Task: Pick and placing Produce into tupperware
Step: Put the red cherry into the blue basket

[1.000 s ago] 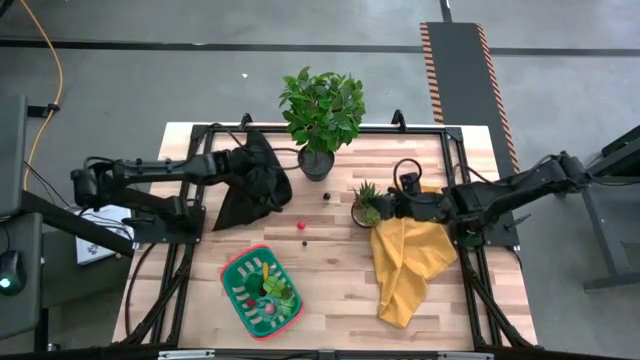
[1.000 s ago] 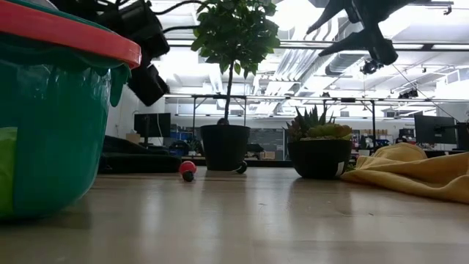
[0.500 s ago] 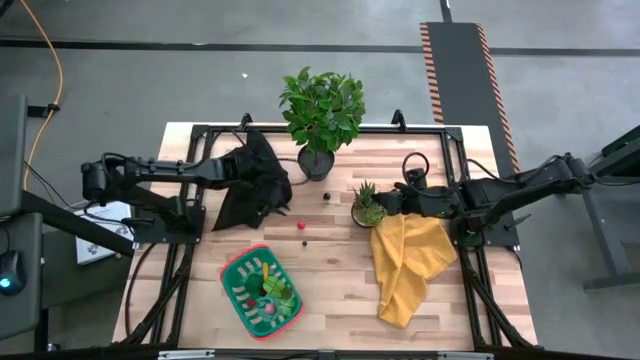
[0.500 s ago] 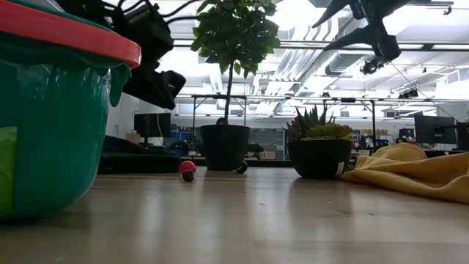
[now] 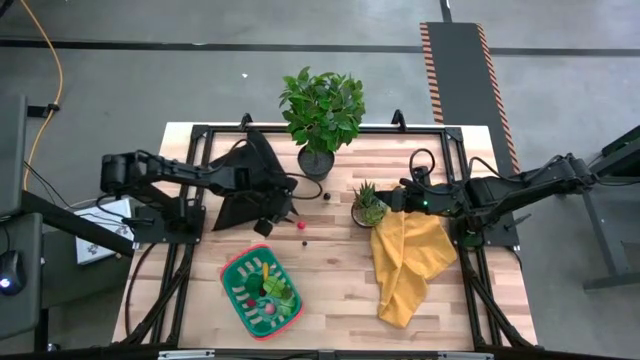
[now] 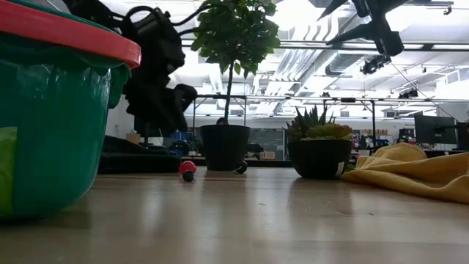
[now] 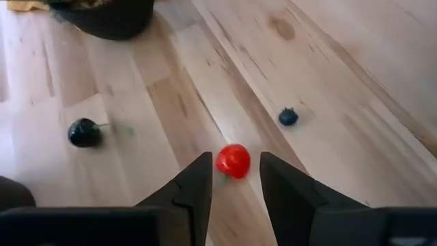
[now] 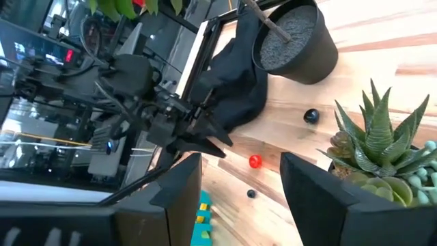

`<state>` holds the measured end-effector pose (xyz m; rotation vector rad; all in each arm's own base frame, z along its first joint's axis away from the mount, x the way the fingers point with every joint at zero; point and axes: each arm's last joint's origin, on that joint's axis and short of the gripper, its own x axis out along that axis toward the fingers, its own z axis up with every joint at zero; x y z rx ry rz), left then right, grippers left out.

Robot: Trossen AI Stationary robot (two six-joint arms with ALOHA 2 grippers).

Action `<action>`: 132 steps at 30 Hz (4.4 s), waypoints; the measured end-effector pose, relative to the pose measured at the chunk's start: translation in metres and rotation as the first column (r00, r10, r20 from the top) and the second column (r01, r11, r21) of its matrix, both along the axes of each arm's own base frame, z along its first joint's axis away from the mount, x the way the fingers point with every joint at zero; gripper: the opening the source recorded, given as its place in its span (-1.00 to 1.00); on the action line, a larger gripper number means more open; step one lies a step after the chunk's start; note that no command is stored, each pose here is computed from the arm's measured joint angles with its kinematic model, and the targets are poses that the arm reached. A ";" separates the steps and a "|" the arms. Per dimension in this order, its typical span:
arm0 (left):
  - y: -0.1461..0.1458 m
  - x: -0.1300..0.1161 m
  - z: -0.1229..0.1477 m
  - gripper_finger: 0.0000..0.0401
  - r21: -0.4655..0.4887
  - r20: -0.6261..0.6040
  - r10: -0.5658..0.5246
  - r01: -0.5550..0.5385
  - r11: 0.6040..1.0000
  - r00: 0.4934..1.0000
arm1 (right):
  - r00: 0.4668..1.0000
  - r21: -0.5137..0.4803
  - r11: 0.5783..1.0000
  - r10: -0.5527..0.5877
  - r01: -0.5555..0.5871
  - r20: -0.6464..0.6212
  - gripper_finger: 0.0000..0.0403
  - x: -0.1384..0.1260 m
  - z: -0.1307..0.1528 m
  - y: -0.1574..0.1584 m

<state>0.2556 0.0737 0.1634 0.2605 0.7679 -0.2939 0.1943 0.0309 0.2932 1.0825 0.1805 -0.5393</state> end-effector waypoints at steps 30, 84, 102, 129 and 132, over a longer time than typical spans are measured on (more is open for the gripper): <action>0.005 0.014 -0.028 -0.10 -0.005 -0.032 -0.003 0.003 1.000 0.999 | 1.000 0.004 1.000 -0.003 0.003 0.003 -0.05 0.000 0.000 0.000; 0.010 0.033 -0.032 0.12 -0.032 -0.088 -0.038 0.035 0.999 0.995 | 1.000 -0.005 1.000 -0.005 0.005 -0.019 -0.05 -0.001 -0.002 0.000; 0.011 0.035 -0.044 0.12 -0.055 -0.156 -0.038 0.030 0.998 0.987 | 0.999 -0.019 1.000 -0.001 0.000 -0.042 -0.05 -0.002 -0.003 0.000; 0.012 0.038 -0.048 -0.14 -0.067 -0.184 -0.037 0.025 0.997 0.982 | 0.999 -0.027 1.000 0.002 -0.003 -0.052 -0.05 -0.002 -0.004 -0.001; 0.012 0.039 -0.048 -0.13 -0.064 -0.177 -0.037 0.026 0.998 0.984 | 0.999 -0.027 1.000 0.002 -0.003 -0.052 -0.05 -0.002 -0.004 -0.001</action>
